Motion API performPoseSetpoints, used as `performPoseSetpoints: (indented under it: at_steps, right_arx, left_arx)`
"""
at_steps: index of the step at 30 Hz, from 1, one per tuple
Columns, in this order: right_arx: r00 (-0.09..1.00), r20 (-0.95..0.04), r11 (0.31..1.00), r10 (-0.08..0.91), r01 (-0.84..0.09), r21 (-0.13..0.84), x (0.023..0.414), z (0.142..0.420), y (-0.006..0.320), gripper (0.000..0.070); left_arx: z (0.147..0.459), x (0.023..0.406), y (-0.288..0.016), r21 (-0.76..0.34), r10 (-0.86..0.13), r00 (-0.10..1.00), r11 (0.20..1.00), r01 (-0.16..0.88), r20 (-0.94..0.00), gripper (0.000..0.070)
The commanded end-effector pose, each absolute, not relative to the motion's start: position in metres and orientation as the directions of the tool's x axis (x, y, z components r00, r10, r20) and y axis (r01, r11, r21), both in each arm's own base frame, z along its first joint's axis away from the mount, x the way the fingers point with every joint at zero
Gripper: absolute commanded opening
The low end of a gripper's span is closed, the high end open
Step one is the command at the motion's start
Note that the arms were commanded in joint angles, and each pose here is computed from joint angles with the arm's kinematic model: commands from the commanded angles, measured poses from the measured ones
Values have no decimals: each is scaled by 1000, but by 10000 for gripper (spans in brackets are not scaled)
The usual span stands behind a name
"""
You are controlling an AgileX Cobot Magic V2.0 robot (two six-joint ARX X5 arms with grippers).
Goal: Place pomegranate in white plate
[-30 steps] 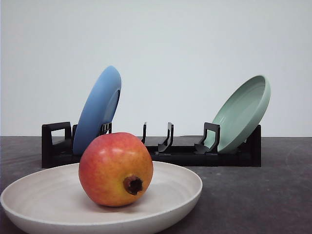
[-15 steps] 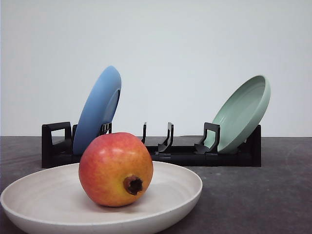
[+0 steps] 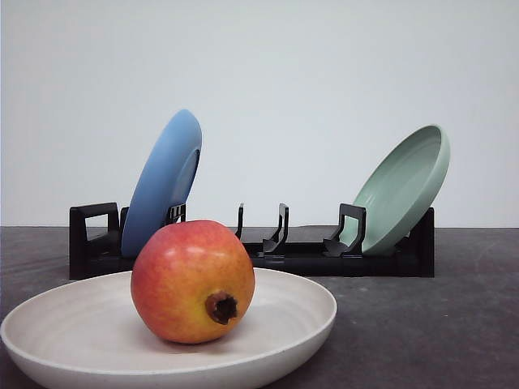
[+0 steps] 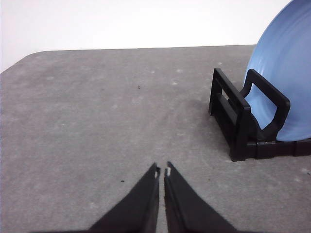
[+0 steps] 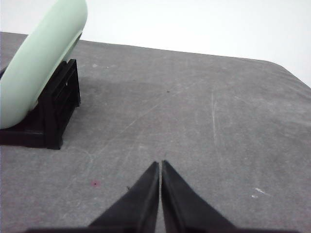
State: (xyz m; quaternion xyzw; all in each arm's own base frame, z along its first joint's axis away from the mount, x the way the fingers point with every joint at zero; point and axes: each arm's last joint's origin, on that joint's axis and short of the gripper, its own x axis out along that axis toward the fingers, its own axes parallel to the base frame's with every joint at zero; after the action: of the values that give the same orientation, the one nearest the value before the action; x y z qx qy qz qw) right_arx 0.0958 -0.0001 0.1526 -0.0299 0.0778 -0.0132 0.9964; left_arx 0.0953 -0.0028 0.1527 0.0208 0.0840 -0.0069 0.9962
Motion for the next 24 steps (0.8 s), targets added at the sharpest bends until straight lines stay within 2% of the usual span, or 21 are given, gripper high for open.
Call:
performPoseSetpoints:
  at_steps: [1,24]
  right_arx:
    - [988,-149,997,-36,25,-70,96,152,0,0]
    - [988,-149,997,-36,26,-70,96,152,0,0]
  left_arx:
    - [149,96,-3,37,-10,984,999,17,-178,0]
    - [149,96,-3,37,-10,984,999,17,-178,0]
